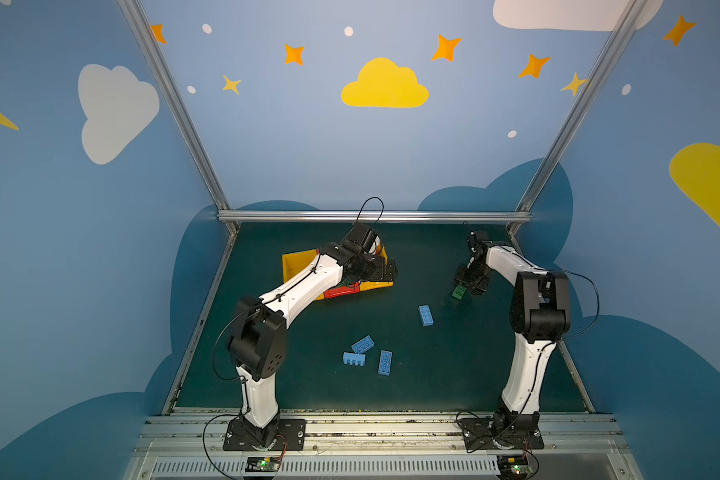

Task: Sort the legos into containers by color
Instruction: 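Lower the right gripper onto the last green brick and grasp it, then carry the green brick over the red bin with the right gripper and release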

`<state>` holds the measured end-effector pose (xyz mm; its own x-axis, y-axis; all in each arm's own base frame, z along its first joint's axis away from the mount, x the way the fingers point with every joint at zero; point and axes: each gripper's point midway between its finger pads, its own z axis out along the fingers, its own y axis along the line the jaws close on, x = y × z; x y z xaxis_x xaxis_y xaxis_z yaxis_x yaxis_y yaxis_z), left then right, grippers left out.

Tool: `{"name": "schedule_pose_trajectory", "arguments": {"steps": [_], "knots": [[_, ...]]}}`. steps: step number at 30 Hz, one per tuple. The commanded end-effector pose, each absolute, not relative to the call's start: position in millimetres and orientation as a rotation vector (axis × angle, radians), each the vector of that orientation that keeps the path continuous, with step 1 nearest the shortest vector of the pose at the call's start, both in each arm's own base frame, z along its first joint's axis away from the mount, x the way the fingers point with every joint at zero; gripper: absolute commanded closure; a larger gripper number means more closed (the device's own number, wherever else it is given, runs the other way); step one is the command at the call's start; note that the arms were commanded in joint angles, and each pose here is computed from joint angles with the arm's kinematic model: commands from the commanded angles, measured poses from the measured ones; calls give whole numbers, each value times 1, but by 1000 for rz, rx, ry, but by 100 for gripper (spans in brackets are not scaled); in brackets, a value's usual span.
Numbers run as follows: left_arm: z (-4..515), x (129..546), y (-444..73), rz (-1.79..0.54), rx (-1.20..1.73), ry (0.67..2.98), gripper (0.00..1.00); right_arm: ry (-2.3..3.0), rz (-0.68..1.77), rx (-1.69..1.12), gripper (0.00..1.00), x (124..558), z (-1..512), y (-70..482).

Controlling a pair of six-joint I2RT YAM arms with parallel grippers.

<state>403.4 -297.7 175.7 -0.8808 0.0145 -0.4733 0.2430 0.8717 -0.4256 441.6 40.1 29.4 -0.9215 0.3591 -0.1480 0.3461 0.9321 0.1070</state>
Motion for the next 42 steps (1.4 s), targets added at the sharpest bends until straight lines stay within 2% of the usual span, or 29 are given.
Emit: {"name": "schedule_pose_trajectory", "arguments": {"steps": [1, 4, 7, 14, 20, 25, 32, 42], "knots": [[176, 407, -291, -627, 181, 2590, 0, 2938, 163, 537, 64, 446, 29, 45], [174, 409, -284, -611, 166, 2607, 0, 2953, 183, 528, 78, 445, 30, 49], [170, 410, -276, -602, 142, 2622, 0, 2958, 199, 527, 81, 444, 33, 51], [167, 418, -253, -621, 66, 2625, 0, 2942, 275, 494, 81, 444, 53, 67], [162, 419, -218, -617, -41, 2626, 0, 2920, 391, 386, 81, 446, 83, 105], [158, 410, -179, -586, -162, 2621, 0, 2850, 578, 195, 81, 452, 120, 169], [153, 381, -128, -507, -304, 2616, 0, 2702, 855, -136, 80, 459, 174, 288], [157, 340, -72, -364, -463, 2586, 0, 2483, 1074, -499, 78, 451, 197, 420]]}}
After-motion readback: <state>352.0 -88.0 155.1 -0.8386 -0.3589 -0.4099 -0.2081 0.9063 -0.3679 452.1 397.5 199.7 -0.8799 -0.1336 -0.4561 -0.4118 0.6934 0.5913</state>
